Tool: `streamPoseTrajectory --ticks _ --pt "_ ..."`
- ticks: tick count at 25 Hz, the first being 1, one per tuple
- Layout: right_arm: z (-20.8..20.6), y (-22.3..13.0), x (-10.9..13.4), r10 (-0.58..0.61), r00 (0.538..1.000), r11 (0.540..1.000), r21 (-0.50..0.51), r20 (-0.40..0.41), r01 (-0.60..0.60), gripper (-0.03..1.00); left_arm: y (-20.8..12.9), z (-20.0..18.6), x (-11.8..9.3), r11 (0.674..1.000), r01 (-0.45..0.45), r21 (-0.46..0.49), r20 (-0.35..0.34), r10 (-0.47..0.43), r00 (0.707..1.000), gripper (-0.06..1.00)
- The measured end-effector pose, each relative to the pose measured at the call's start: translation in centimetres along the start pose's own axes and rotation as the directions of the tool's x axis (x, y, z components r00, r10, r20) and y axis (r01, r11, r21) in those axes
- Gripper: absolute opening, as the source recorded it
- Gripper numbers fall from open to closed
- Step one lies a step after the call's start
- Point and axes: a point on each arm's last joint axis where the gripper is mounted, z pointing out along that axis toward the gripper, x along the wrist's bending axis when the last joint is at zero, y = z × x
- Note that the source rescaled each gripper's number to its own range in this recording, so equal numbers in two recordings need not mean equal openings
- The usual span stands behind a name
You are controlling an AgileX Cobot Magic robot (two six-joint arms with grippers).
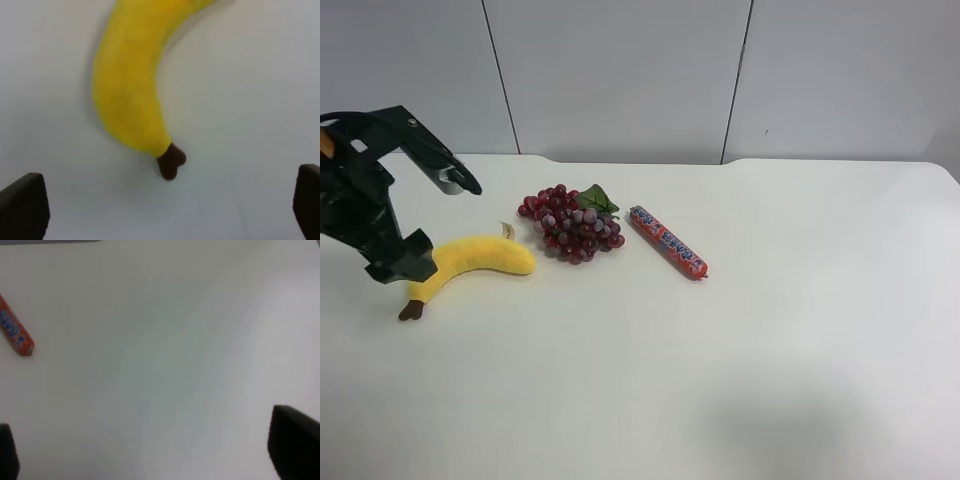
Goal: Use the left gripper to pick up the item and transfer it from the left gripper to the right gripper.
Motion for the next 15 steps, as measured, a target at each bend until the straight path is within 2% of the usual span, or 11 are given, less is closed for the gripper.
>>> streamPoseTrajectory --ticks 5,15 --pt "0.0 0.0 0.0 0.000 1.000 1.000 0.000 0.000 0.000 1.00 0.6 3.8 0.2 0.998 -0.012 0.069 0.042 0.009 0.999 1.00" --pt "0.0 0.0 0.0 0.000 1.000 1.000 0.000 0.000 0.000 1.00 -1.3 8.4 2.8 0.990 0.106 0.098 0.076 -0.113 0.991 1.00"
